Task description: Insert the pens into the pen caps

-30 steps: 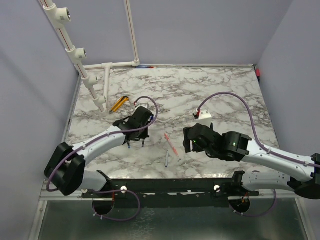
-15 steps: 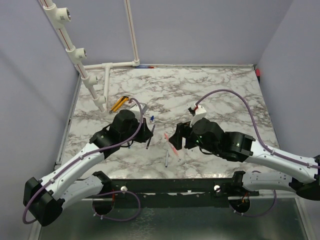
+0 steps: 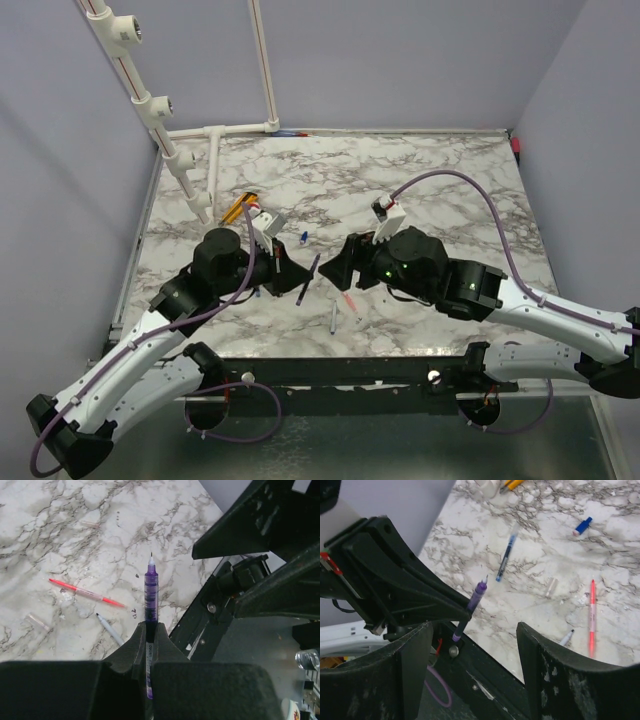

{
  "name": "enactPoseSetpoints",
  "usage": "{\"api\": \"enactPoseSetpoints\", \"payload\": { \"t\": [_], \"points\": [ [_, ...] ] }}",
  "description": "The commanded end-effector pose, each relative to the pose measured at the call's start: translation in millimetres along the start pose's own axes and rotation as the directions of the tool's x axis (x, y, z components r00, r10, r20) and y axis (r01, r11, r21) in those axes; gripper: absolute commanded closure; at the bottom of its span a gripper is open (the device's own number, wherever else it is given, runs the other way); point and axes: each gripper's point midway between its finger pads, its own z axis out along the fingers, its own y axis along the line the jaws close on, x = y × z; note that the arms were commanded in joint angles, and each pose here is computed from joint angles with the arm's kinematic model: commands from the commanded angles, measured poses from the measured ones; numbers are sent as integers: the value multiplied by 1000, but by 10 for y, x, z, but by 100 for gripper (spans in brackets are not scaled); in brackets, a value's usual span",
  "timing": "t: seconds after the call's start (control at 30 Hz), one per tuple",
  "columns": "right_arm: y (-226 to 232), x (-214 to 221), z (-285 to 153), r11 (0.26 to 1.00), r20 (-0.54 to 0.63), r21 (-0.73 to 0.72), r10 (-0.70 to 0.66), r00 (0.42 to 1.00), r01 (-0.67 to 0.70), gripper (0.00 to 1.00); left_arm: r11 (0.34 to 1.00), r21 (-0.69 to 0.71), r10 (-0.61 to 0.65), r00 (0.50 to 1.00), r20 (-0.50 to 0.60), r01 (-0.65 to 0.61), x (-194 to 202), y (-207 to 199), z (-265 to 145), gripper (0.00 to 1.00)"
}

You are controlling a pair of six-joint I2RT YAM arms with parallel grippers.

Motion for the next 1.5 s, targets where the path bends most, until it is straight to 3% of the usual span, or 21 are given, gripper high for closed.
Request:
{"api": "enactPoseSetpoints", "payload": {
  "t": [0.0, 0.23, 0.63, 0.8, 0.87, 1.07, 1.27, 1.47],
  "points": [
    [296, -236, 11, 993, 64, -110, 60, 996, -53, 29, 988, 152, 30, 999, 17, -32, -38, -322, -125, 100],
    [449, -307, 80, 985, 74, -157, 85, 994, -72, 34, 975, 218, 23, 998, 58, -35, -130, -509, -256, 100],
    [650, -280, 167, 968, 38, -232, 107, 993, -96, 54, 974, 222, 7, 992, 129, -36, -234, -577, -380, 100],
    [711, -235, 214, 961, 15, -255, 111, 994, -103, 76, 977, 213, -6, 988, 156, -27, -266, -580, -427, 100],
    [722, -227, 226, 961, 9, -258, 110, 994, -104, 96, 978, 205, -13, 985, 170, -22, -281, -572, -444, 100],
    [748, -242, 211, 960, 6, -264, 100, 995, -95, 99, 977, 211, -34, 986, 162, 0, -258, -578, -449, 100],
    [751, -266, 185, 963, 6, -258, 84, 996, -80, 99, 971, 240, -47, 991, 126, 16, -186, -611, -438, 64],
    [758, -292, 193, 966, 11, -253, 57, 998, -52, 99, 961, 274, -54, 995, 90, 27, -136, -669, -439, 54]
  ]
}}
